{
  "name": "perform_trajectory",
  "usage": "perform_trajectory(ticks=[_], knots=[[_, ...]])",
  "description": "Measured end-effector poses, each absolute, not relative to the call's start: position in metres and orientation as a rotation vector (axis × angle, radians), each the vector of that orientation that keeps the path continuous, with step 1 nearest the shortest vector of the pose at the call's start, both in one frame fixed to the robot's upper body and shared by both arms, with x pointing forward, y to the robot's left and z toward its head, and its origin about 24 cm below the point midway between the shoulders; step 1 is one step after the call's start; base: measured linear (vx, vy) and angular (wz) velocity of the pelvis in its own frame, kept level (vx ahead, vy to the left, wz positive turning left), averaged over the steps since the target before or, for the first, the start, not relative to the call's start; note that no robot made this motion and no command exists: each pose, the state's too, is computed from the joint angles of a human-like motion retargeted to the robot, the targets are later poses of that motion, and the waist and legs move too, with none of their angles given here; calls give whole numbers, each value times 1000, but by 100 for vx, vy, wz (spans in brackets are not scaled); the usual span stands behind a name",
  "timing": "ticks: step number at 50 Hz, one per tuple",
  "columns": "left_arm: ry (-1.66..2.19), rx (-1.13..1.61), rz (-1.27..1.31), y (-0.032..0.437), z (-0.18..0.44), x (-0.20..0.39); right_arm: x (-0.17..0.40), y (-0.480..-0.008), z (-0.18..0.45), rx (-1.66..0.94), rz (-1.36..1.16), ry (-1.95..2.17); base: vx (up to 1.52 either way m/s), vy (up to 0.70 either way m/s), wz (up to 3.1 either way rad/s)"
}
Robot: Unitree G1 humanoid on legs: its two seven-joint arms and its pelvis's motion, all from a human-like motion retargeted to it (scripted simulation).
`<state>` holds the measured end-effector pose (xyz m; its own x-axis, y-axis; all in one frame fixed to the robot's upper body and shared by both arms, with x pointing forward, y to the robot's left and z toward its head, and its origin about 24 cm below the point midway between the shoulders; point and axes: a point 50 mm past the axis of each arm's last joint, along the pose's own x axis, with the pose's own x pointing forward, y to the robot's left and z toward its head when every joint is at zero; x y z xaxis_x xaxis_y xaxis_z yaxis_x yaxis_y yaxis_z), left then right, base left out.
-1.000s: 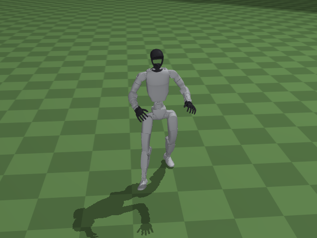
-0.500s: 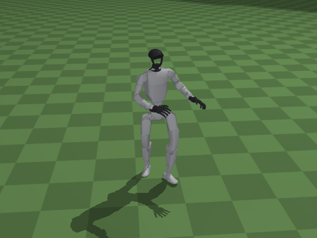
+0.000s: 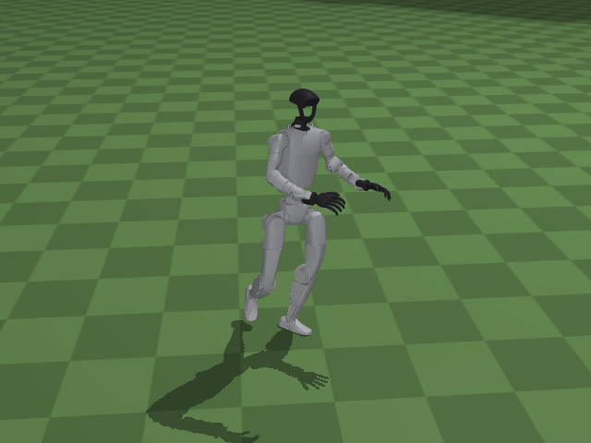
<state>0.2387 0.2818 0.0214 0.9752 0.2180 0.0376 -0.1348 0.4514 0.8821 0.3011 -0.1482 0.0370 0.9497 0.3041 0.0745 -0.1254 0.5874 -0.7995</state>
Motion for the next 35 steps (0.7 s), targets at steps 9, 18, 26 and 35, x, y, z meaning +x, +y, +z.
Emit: perform_trajectory(ticks=[9, 18, 26, 35], knots=[[-94, 1020, 157, 227, 40, 279, 303, -182, 43, -916, 130, -185, 42, 4, 235], [-230, 912, 97, 200, 54, 285, 305, -184, 48, -926, 105, -197, 42, -12, 137], [-205, 965, 110, 212, 49, 276, 302, -187, 57, -924, 101, -241, 54, -18, 86], [-103, 940, 105, 224, 34, 268, 291, -209, 57, -964, 94, -203, 53, -22, 52]])
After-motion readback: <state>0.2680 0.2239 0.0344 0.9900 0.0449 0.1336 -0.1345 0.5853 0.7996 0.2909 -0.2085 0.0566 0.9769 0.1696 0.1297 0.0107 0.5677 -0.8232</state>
